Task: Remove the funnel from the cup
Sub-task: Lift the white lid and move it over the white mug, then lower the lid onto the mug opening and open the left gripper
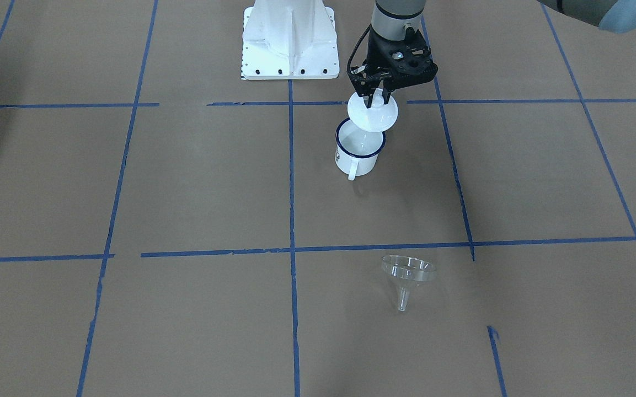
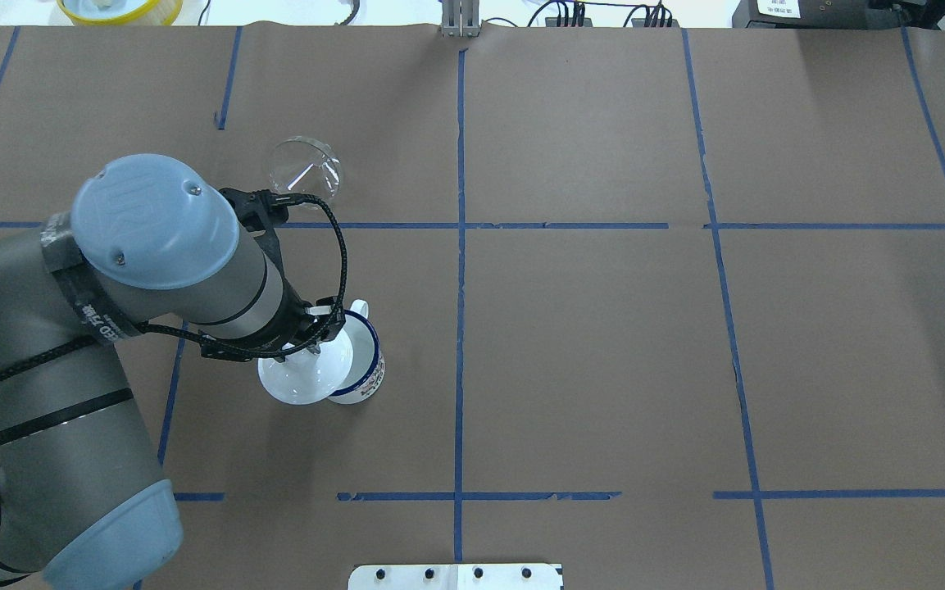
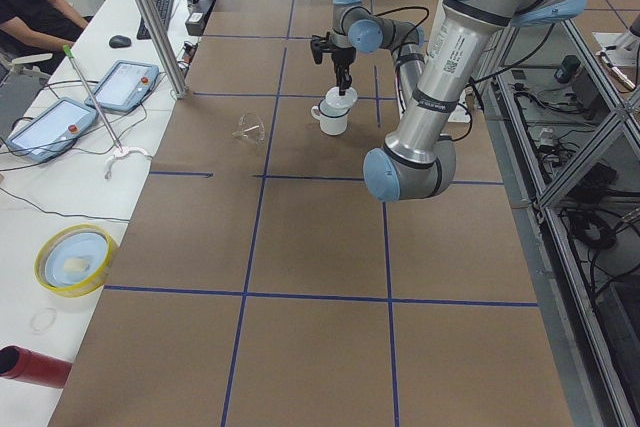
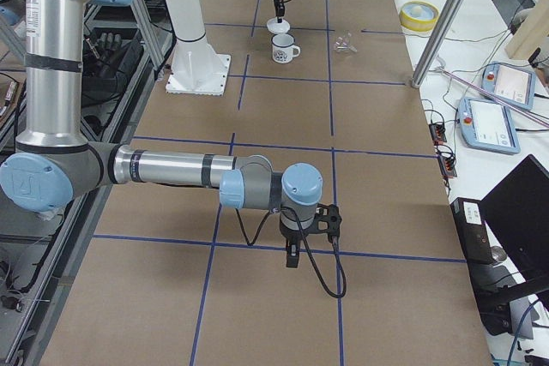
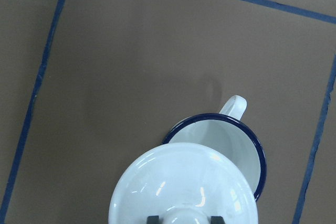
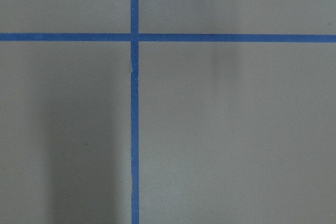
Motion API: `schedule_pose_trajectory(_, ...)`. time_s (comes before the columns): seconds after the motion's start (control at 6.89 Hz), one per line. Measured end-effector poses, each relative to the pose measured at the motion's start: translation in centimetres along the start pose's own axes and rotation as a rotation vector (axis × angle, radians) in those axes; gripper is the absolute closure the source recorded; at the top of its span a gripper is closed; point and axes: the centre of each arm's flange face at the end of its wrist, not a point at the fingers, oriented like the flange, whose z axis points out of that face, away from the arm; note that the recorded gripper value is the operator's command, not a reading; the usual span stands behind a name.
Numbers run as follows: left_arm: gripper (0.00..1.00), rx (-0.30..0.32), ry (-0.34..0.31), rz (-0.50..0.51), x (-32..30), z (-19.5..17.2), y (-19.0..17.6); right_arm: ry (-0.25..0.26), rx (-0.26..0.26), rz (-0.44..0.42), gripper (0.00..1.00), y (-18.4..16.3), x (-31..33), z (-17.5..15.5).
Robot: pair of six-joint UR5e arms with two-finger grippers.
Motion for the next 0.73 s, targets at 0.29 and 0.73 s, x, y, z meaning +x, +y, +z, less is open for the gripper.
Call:
schedule_pose_trajectory(0.29, 1.00, -0.001, 0.003, 0.005, 1.4, 1.2, -0.4, 0.000, 0.000, 0.000, 0.00, 0.0, 0.0, 0.0)
schedule_pose_trajectory(0.73, 1.00, 0.000, 0.010, 0.009, 2.1, 2.9, -1.1, 0.000, 0.000, 0.000, 0.00, 0.0, 0.0, 0.0)
